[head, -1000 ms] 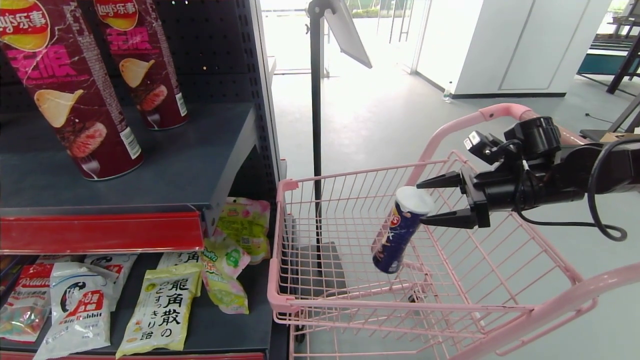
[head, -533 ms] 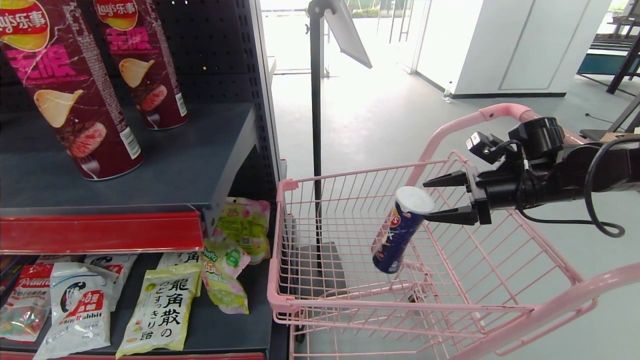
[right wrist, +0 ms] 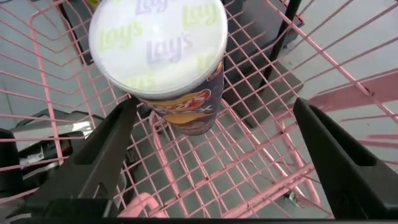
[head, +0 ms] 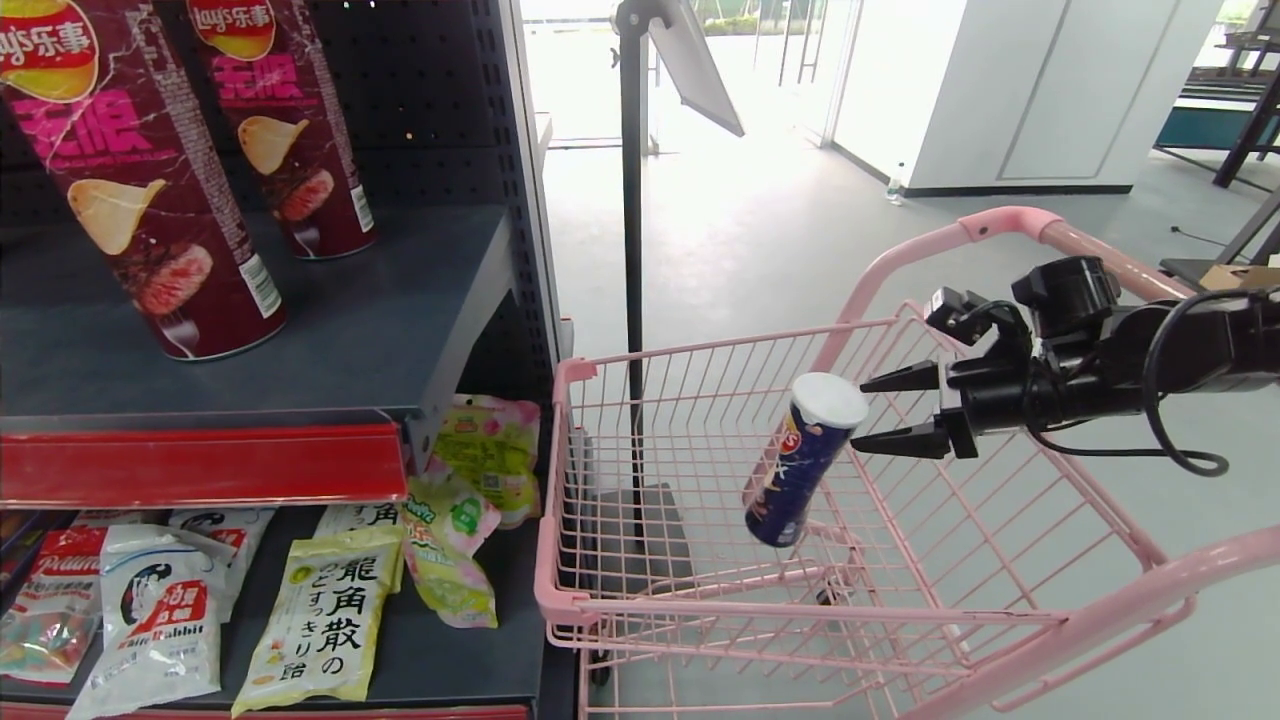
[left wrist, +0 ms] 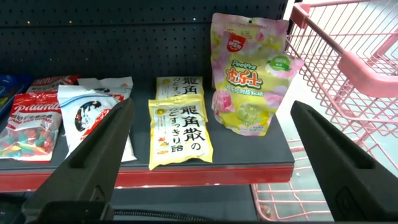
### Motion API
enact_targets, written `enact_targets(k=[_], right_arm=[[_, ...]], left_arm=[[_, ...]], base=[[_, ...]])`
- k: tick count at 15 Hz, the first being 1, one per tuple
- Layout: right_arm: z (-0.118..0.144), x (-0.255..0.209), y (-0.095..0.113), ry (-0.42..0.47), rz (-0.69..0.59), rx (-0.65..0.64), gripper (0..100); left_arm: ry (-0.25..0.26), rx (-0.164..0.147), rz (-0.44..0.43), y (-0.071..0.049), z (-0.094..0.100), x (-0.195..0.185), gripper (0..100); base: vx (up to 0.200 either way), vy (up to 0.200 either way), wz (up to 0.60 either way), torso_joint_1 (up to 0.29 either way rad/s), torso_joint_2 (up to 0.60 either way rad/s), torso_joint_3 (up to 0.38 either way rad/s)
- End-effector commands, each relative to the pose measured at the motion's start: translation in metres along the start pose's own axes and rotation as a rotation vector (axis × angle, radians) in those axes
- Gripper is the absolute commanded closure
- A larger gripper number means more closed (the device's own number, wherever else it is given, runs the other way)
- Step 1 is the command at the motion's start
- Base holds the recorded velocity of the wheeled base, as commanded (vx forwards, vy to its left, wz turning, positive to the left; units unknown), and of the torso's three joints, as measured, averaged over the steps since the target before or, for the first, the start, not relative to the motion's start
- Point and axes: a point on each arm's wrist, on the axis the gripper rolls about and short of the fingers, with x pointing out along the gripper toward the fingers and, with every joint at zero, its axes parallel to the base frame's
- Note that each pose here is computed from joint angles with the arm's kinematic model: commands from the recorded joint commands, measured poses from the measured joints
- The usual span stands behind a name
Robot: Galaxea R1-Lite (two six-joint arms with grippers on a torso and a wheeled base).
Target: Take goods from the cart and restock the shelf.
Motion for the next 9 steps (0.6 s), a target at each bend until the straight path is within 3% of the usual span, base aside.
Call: enact_targets(k=[1, 9], right_arm=[[-0.005, 0.007, 0.0, 0.008, 0.02, 0.011, 0], [-0.009, 0.054, 0.011, 0.024, 0.147, -0.003, 0]], left_arm=[[0.001, 0.0, 0.0, 0.0, 0.0, 0.0, 0], [0.001, 0.0, 0.0, 0.0, 0.0, 0.0, 0]], base=[[0.0, 0.0, 0.0, 0.0, 0.0, 0.0], [0.0, 0.0, 0.0, 0.0, 0.0, 0.0]])
